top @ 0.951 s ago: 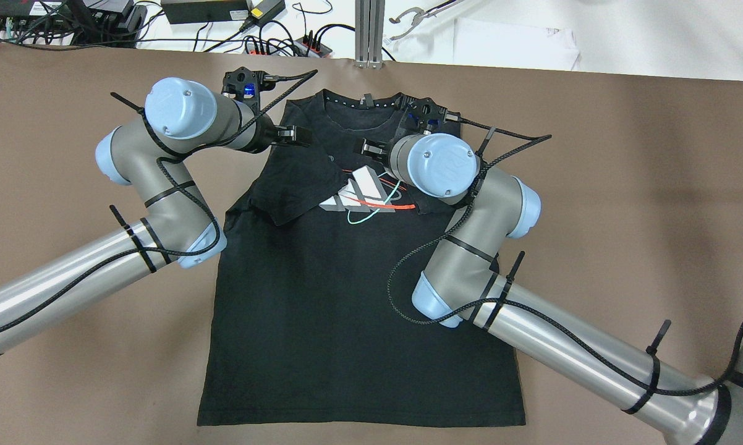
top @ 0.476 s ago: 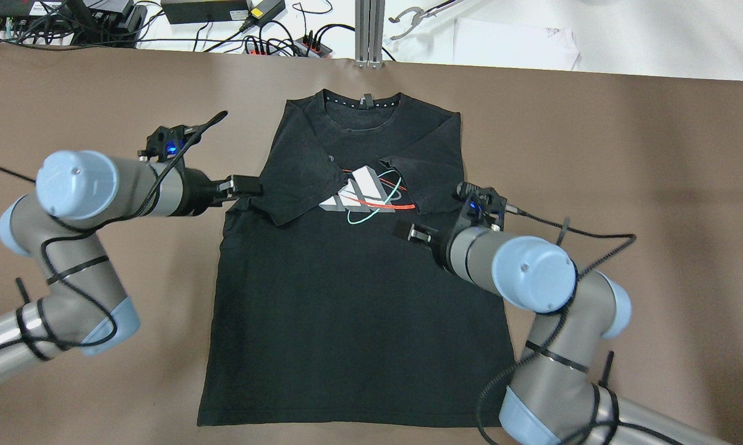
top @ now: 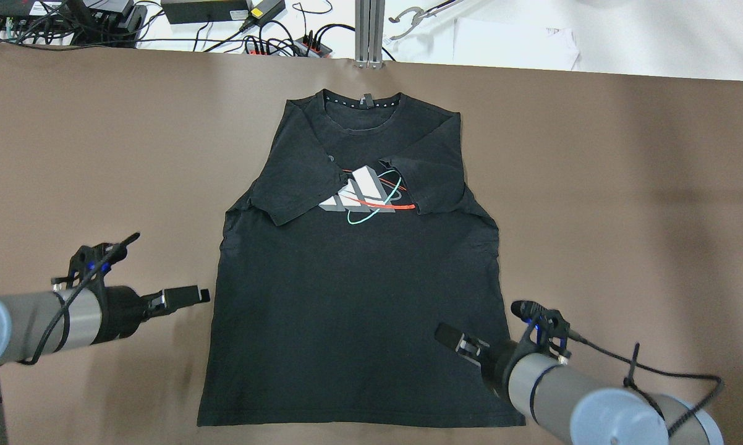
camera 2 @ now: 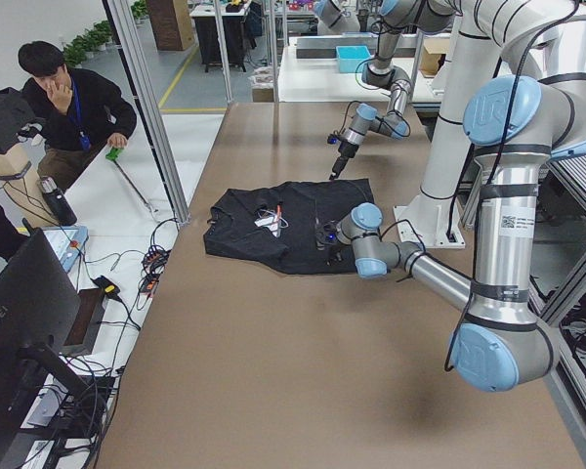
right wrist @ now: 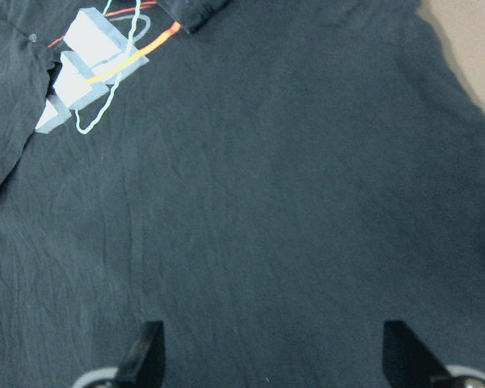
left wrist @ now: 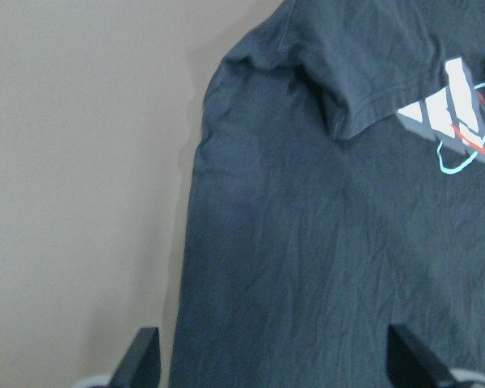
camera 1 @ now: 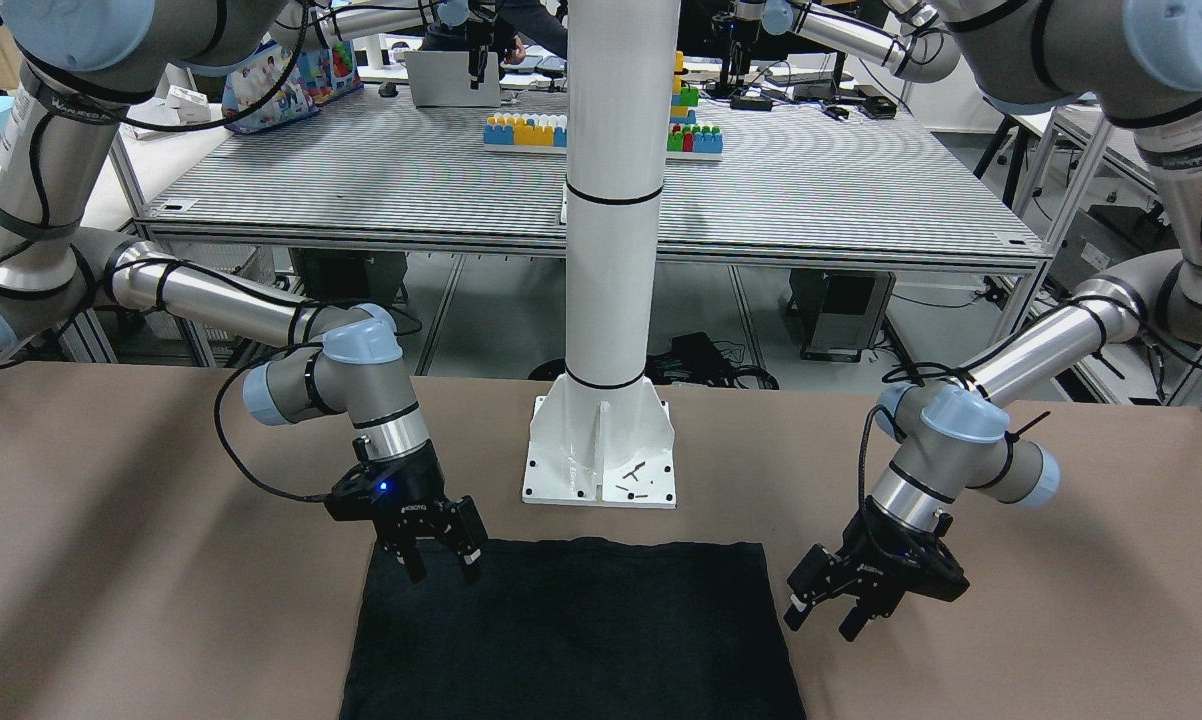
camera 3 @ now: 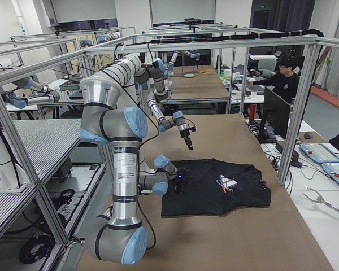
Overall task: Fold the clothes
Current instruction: 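Release the sleeves and move both grippers to the hem corners nearest the robot, then grasp both hem corners with the left and right grippers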
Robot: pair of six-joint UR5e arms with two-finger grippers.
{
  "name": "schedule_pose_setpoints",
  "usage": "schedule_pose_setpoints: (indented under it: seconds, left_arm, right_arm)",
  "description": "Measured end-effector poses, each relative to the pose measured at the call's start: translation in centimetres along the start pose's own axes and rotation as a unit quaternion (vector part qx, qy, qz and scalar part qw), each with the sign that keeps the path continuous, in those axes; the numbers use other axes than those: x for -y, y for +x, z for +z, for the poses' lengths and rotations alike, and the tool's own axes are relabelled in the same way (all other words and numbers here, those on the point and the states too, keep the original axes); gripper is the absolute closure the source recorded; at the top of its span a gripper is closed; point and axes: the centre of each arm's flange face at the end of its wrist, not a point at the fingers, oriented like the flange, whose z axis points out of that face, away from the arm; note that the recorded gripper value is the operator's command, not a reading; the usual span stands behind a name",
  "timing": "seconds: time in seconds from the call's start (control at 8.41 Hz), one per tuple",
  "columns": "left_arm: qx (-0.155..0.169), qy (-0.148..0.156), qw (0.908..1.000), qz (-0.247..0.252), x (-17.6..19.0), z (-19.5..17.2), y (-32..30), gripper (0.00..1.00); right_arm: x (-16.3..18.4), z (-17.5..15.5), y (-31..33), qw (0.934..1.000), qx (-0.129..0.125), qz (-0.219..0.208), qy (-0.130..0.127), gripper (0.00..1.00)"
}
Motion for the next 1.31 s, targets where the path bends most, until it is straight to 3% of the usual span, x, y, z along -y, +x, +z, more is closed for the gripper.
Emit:
schedule_pose_setpoints:
  seconds: [0.36,0.59,0.83,0.95,1.19,1.31]
  left_arm:
    - [0.007,-0.013,0.9998,-0.010,-10.0,-0.8,-5.0,0.00]
    - [0.008,-0.013,0.9997,-0.019,-16.9,-0.7,-6.0,0.00]
    - [0.005,-0.012,0.9997,-0.021,-19.8,-0.4,-6.1,0.00]
    - [0.005,-0.012,0.9997,-0.021,-20.4,-0.1,-6.2,0.06]
    - [0.000,-0.006,0.9997,-0.022,-21.1,0.9,-5.6,0.41]
    - [-0.003,-0.002,0.9997,-0.023,-21.2,1.2,-5.3,0.43]
  right_arm:
    - [-6.5,-3.2,7.8,0.9999,0.012,-0.002,-0.004,0.06]
    - [-7.3,-3.8,10.6,1.0000,0.009,-0.001,-0.003,0.05]
    - [-7.5,-3.8,11.1,0.9999,0.010,-0.001,-0.002,0.05]
    - [-7.5,-3.8,11.0,0.9999,0.011,-0.001,0.000,0.06]
    - [-7.5,-3.8,11.0,0.9999,0.013,-0.001,0.002,0.05]
    - [-7.5,-3.8,11.0,0.9999,0.013,-0.001,0.003,0.05]
